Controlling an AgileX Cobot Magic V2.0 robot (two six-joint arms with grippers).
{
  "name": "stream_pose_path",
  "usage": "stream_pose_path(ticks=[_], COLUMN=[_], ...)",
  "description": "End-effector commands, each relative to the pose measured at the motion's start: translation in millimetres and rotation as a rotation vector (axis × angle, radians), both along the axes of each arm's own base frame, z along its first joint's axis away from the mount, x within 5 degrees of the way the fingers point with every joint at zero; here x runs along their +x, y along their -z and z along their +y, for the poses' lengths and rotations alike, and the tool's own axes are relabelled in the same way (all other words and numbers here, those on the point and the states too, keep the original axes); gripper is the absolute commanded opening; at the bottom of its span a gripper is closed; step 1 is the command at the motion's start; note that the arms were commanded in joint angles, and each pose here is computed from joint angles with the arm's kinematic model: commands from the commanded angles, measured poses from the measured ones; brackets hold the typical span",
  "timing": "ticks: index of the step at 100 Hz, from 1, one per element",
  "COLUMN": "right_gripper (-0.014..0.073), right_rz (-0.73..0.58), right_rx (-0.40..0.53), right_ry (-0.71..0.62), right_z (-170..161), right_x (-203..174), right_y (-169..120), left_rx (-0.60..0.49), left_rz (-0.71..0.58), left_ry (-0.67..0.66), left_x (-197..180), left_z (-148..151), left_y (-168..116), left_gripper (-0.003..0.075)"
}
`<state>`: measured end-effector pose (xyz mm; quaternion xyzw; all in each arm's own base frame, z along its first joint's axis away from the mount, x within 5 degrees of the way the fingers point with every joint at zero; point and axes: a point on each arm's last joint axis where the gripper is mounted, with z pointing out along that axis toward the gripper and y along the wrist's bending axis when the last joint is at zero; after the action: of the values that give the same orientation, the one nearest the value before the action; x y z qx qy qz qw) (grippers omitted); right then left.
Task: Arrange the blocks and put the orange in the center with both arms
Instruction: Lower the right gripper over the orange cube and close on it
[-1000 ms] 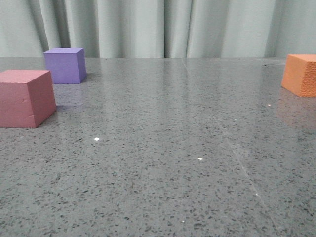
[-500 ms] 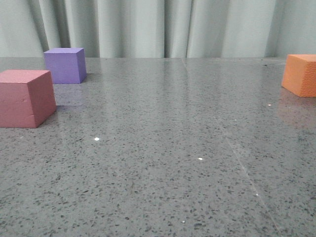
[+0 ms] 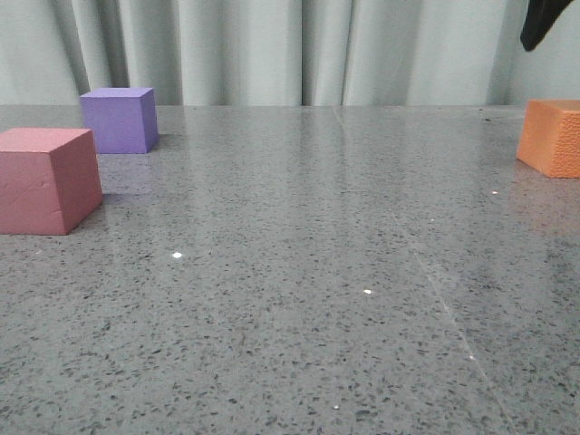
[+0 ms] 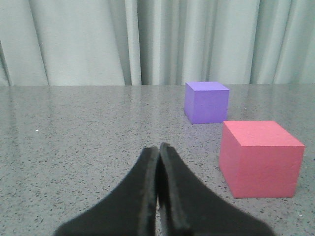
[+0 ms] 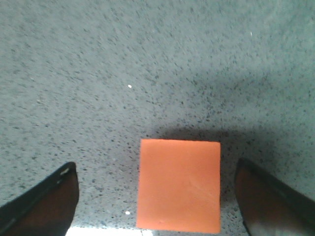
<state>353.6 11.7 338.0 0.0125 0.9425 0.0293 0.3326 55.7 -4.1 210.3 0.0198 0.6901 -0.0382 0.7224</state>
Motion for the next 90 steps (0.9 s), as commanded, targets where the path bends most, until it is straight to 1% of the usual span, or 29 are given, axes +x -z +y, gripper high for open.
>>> stream_pose_path(ticks=[1,42,90], right_gripper=[0.0636,0.0636,0.0636], right_rz=[-0.092,-0.014,-0.017], right_rx=[-0.006,-0.002,-0.001], right_ry=[0.0,0.005,0.019], right_z=[-3,-3,-7], right_x=[0,16,17], right_y=[-20,6,6], left_rx=[-0.018,-0.018,-0.018], left_rz=[-0.05,-0.05,-0.05], left_ry=[0.016,0.016,0.016], left_x=[-1,-1,-1], left_z=[-1,-1,-1], left_y=[10,10,10], left_gripper=[-0.0019,-0.0019,-0.0019])
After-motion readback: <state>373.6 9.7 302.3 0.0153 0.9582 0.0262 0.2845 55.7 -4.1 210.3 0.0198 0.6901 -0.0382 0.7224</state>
